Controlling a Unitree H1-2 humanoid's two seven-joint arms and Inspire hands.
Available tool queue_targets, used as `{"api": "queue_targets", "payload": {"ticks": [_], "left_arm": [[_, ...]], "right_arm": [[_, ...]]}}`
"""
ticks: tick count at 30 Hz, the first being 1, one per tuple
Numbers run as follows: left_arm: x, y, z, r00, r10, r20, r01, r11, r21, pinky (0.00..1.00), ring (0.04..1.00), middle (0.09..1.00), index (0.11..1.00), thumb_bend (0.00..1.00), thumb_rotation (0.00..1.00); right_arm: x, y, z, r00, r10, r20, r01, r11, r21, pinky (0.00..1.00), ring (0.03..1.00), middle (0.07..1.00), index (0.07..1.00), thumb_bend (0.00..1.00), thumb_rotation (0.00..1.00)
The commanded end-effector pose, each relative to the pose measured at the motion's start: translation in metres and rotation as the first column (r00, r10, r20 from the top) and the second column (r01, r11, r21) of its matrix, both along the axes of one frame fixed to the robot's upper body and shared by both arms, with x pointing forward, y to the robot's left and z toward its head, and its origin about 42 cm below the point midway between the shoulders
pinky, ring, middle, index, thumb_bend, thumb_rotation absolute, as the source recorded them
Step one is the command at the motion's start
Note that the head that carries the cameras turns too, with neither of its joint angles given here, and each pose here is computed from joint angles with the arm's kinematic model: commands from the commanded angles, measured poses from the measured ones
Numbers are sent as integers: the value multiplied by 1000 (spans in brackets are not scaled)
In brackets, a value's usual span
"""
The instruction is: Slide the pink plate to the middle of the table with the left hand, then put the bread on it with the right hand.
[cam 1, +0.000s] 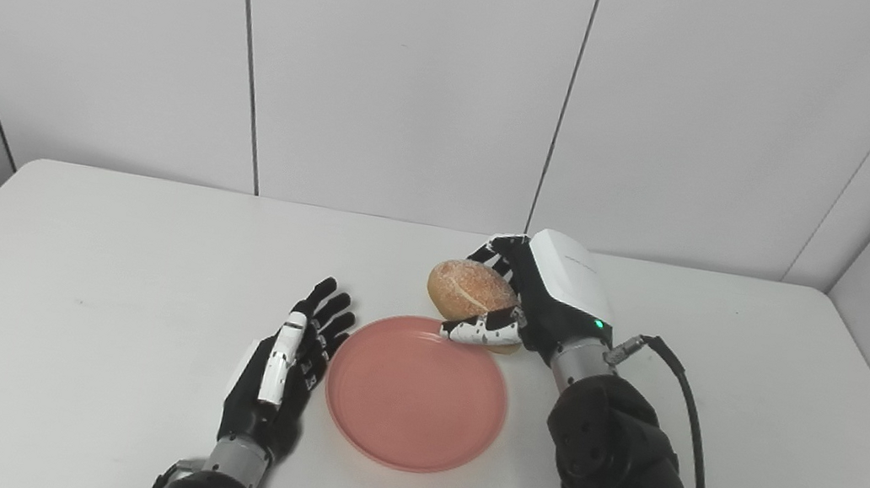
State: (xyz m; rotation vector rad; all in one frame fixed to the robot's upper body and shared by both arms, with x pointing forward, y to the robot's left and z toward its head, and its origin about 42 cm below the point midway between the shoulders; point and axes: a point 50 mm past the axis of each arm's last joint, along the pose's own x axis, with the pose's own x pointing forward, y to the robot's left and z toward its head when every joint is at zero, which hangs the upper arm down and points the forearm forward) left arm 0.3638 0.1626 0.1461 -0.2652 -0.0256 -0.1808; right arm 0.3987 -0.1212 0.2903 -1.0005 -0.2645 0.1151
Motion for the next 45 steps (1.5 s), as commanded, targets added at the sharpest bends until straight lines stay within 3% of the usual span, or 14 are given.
{"api": "queue_targets", "payload": {"ticks": [1,21,41,42,44,45], "left_arm": [[-8,-7,-11,998,18,-57,-17,1000,14,934,926,932,916,408,1000],[-13,-21,-5,999,44,-22,-43,998,44,913,918,928,911,393,1000],[-13,-22,-5,999,40,-25,-39,999,37,913,916,926,908,393,1000],[-13,-22,-5,999,39,-23,-38,999,37,913,916,925,906,390,1000],[-12,-22,-5,999,37,-21,-36,999,39,914,916,924,907,389,1000],[-12,-22,-5,999,37,-22,-36,999,37,914,916,924,907,389,1000]], "right_arm": [[-4,13,13,995,48,84,-48,999,-4,220,305,415,487,510,135],[-18,41,-34,988,141,-60,-143,989,-43,223,311,410,488,508,133],[-12,42,-64,987,141,-75,-147,986,-81,213,307,418,490,509,136],[-13,42,-65,987,140,-79,-147,985,-90,216,314,428,491,510,139],[-13,41,-65,987,136,-91,-145,983,-113,316,446,553,494,512,149],[-14,41,-65,986,131,-101,-144,982,-125,322,453,560,494,512,149]]}}
